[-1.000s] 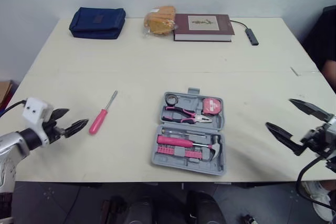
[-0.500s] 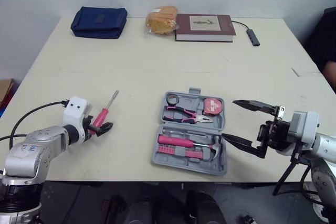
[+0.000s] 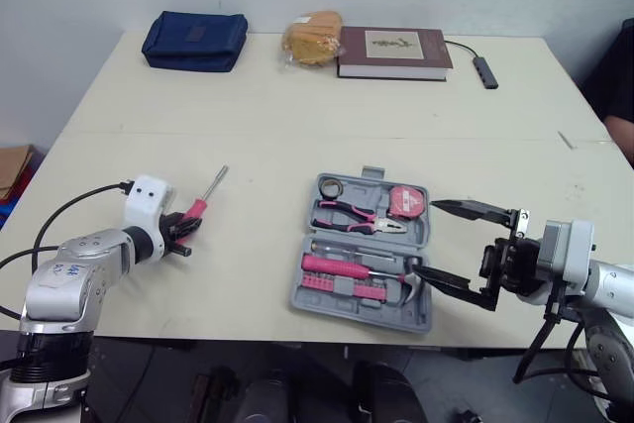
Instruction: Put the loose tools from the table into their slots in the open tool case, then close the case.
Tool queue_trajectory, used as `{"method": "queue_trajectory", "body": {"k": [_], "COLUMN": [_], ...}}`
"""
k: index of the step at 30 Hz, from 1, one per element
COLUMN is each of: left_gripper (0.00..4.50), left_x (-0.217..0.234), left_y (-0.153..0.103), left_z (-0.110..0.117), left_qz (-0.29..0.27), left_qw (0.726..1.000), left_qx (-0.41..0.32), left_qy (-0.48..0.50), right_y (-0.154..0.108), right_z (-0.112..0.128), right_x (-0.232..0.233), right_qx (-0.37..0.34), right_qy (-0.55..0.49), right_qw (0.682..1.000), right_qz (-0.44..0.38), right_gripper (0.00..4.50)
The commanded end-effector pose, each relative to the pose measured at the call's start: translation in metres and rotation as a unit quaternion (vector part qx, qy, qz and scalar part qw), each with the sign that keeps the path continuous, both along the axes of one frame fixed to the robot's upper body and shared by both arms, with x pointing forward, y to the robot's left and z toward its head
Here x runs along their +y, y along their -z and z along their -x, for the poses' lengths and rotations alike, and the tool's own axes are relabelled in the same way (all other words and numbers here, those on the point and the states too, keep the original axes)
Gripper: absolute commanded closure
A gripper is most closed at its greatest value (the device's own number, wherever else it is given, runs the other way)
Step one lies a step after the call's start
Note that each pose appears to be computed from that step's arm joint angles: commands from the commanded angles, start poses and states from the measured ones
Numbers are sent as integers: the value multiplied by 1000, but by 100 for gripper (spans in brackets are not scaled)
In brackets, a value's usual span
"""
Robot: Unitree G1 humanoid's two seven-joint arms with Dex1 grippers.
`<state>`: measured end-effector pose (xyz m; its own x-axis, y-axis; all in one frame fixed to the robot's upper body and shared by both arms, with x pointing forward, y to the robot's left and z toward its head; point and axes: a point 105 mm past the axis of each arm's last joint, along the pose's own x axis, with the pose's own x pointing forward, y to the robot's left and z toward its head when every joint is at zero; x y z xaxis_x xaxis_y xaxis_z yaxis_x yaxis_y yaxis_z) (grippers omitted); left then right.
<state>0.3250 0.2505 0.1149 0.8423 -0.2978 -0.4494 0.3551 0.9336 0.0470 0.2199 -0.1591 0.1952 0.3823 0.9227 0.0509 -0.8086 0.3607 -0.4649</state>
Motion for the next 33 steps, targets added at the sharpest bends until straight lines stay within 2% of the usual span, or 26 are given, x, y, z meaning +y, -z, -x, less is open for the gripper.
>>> {"method": "queue_trajectory", "body": {"k": [1, 3, 5, 8, 10, 13, 17, 21, 26, 33], "left_gripper": [396, 396, 396, 396, 396, 396, 396, 396, 396, 396], "left_x": [-30, -41, -62, -111, -130, -156, -175, -186, -192, -195], "left_y": [-36, -47, -62, -75, -73, -65, -51, -32, -24, -16], "left_z": [-6, -4, 5, 39, 55, 71, 76, 72, 76, 74], "left_qz": [-23, -39, -21, -31, -23, -21, -51, -86, -91, -100], "left_qw": [987, 973, 948, 858, 813, 769, 747, 745, 735, 752], "left_qx": [-101, -132, -156, -167, -152, -115, -89, -43, -25, -4], "left_qy": [123, 187, 276, 485, 561, 629, 657, 660, 671, 652], "right_y": [-9, -10, -9, 2, 6, 9, 13, 19, 23, 26], "right_z": [8, 9, 16, 31, 35, 41, 52, 72, 80, 81], "right_x": [-7, -11, -15, -28, -31, -30, -27, -21, -17, -18], "right_qx": [-28, -32, -19, 6, 14, 26, 38, 71, 81, 82], "right_qy": [18, 32, 39, 58, 67, 73, 83, 89, 96, 118], "right_qw": [999, 999, 999, 998, 997, 996, 994, 992, 990, 988], "right_qz": [6, -1, -2, 27, 36, 49, 58, 55, 59, 53], "right_gripper": [0, 0, 0, 0, 0, 0, 0, 0, 0, 0]}}
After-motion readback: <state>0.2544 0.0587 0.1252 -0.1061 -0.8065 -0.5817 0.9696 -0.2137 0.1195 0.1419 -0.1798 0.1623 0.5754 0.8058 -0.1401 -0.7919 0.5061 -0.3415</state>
